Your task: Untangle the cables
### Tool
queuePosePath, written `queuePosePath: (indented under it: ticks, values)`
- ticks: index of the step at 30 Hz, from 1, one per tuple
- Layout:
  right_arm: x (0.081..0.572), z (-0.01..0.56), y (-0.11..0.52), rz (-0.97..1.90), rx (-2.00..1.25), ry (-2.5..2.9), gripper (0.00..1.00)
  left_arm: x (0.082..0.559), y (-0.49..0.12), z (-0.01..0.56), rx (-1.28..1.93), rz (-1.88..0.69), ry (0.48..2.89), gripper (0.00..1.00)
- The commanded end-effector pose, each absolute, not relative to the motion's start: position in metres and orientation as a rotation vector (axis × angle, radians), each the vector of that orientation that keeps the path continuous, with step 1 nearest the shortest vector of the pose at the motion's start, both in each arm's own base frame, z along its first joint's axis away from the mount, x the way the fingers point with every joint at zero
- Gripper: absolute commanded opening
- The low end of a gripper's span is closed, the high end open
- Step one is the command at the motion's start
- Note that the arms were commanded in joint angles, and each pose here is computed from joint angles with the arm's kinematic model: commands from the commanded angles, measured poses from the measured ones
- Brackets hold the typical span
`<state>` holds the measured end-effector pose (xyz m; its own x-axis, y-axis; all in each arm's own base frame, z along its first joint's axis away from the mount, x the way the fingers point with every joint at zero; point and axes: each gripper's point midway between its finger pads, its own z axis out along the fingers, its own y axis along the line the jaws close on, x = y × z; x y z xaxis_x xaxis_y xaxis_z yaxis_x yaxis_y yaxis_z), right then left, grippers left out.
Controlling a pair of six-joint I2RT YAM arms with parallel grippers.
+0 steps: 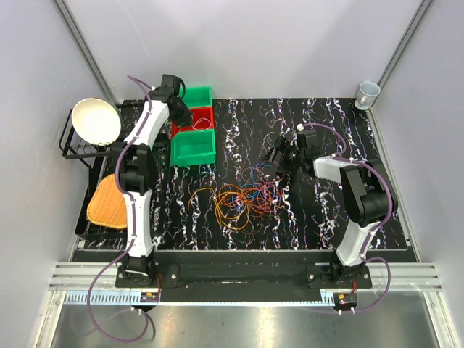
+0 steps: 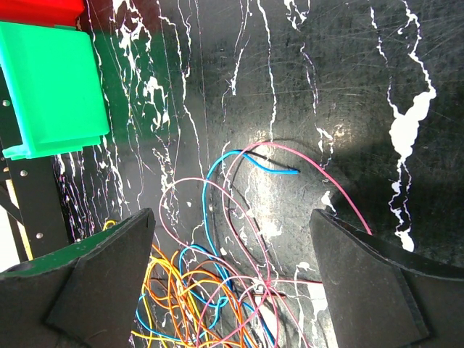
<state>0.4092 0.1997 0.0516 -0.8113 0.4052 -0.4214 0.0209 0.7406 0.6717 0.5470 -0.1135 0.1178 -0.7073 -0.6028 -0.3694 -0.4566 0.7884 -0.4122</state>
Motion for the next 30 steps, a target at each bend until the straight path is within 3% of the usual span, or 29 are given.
queuePosePath:
  ticks: [1, 9, 17, 19, 20, 25, 27, 30]
  values:
    - [0.423, 0.064, 0.204, 0.939, 0.302, 2.331, 0.93, 0.580, -0.118, 0.149, -0.745, -0.493, 2.352, 0.00]
    - [0.424, 0.063, 0.204, 0.944, 0.301, 2.335, 0.93, 0.612, -0.107, 0.144, -0.725, -0.449, 2.241, 0.00]
    - [0.424, 0.061, 0.205, 0.950, 0.302, 2.342, 0.93, 0.610, -0.105, 0.126, -0.688, -0.419, 2.268, 0.03]
    - [0.424, 0.061, 0.205, 0.951, 0.303, 2.342, 0.93, 0.606, -0.106, 0.139, -0.666, -0.424, 2.251, 0.11]
    - [0.423, 0.061, 0.206, 0.955, 0.299, 2.343, 0.93, 0.601, -0.101, 0.134, -0.678, -0.387, 2.255, 0.23]
    - [0.423, 0.064, 0.206, 0.954, 0.296, 2.336, 0.93, 0.586, -0.101, 0.185, -0.606, -0.333, 2.159, 0.54]
    - [0.423, 0.064, 0.206, 0.954, 0.296, 2.336, 0.93, 0.580, -0.103, 0.205, -0.580, -0.325, 2.132, 0.63]
    - [0.423, 0.065, 0.205, 0.952, 0.293, 2.333, 0.93, 0.569, -0.112, 0.235, -0.522, -0.313, 2.100, 0.69]
